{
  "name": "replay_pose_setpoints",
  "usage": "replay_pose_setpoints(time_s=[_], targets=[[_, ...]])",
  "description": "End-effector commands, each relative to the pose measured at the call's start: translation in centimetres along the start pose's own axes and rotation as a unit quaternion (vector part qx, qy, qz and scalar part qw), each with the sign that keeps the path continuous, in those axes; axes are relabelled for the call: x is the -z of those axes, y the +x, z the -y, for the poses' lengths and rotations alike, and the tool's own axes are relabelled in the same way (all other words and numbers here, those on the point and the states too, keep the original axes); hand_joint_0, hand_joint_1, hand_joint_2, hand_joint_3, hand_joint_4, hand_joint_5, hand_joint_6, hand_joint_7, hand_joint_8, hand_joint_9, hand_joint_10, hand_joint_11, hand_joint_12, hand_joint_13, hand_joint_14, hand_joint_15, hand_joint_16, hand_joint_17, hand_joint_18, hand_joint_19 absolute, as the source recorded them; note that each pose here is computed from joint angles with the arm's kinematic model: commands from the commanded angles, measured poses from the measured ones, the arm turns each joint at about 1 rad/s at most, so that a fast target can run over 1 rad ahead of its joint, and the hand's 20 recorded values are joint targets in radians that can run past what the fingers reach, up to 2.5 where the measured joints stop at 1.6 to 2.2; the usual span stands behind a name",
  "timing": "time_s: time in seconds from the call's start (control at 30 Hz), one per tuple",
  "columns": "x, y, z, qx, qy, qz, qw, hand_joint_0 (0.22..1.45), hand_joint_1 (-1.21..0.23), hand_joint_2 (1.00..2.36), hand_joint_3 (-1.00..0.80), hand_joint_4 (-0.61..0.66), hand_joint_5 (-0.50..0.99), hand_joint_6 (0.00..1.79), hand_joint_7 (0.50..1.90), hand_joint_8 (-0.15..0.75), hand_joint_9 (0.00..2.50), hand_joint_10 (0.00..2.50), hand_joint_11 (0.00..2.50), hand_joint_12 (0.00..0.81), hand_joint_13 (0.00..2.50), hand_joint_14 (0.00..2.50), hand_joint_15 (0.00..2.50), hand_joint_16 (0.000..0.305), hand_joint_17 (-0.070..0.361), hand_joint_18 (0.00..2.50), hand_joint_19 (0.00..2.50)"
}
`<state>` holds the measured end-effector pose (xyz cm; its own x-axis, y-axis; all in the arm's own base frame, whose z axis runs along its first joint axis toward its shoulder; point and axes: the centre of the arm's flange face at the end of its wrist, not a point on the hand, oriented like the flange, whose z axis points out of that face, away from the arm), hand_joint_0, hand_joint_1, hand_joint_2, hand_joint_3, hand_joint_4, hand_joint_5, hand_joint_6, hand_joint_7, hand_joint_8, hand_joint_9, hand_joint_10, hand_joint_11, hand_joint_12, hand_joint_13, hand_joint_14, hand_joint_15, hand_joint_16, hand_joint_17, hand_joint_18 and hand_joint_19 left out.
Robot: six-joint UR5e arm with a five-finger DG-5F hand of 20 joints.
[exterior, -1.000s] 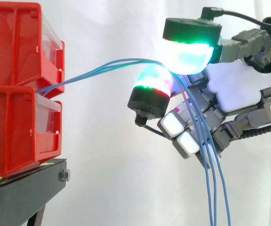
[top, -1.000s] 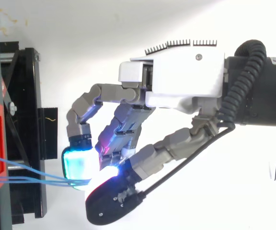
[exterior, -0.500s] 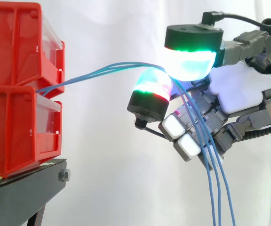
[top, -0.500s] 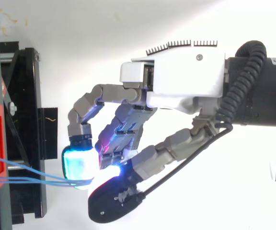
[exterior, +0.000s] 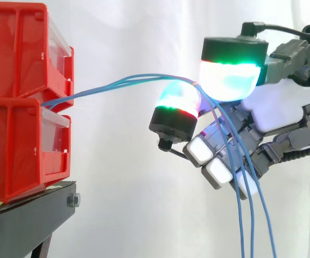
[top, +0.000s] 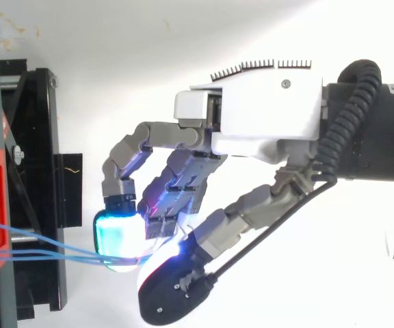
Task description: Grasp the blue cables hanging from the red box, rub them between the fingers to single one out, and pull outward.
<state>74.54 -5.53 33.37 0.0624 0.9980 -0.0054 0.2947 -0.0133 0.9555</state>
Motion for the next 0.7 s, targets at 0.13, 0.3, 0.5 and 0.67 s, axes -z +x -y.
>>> replay_pose_setpoints(time_s=[0.13, 0.3, 0.5, 0.67], targets=[[0.08, 0.10, 0.07, -0.010, 0.004, -0.001, 0.9999, 0.53, -0.83, 1.00, -0.50, 0.16, -0.17, 0.92, 0.97, 0.346, 0.93, 0.02, 0.52, 0.435, 0.89, 0.02, 0.51, 0.053, 0.118, 0.90, 0.54], [0.12, 0.10, 0.09, -0.015, 0.006, 0.000, 0.9999, 0.58, -0.76, 1.01, -0.38, 0.13, -0.16, 0.91, 1.02, 0.342, 0.95, 0.01, 0.52, 0.429, 0.90, 0.02, 0.51, 0.051, 0.115, 0.88, 0.55], [0.12, 0.21, 0.17, -0.016, 0.006, -0.001, 0.9999, 0.61, -0.82, 1.02, -0.16, 0.07, -0.17, 0.92, 1.04, 0.344, 0.94, 0.01, 0.52, 0.434, 0.90, 0.02, 0.50, 0.052, 0.117, 0.89, 0.54], [0.11, 0.21, 0.09, -0.016, 0.006, -0.001, 0.9999, 0.64, -0.87, 1.02, -0.05, 0.00, -0.19, 0.93, 1.00, 0.327, 0.88, 0.01, 0.50, 0.429, 0.87, 0.02, 0.49, 0.052, 0.117, 0.89, 0.52]])
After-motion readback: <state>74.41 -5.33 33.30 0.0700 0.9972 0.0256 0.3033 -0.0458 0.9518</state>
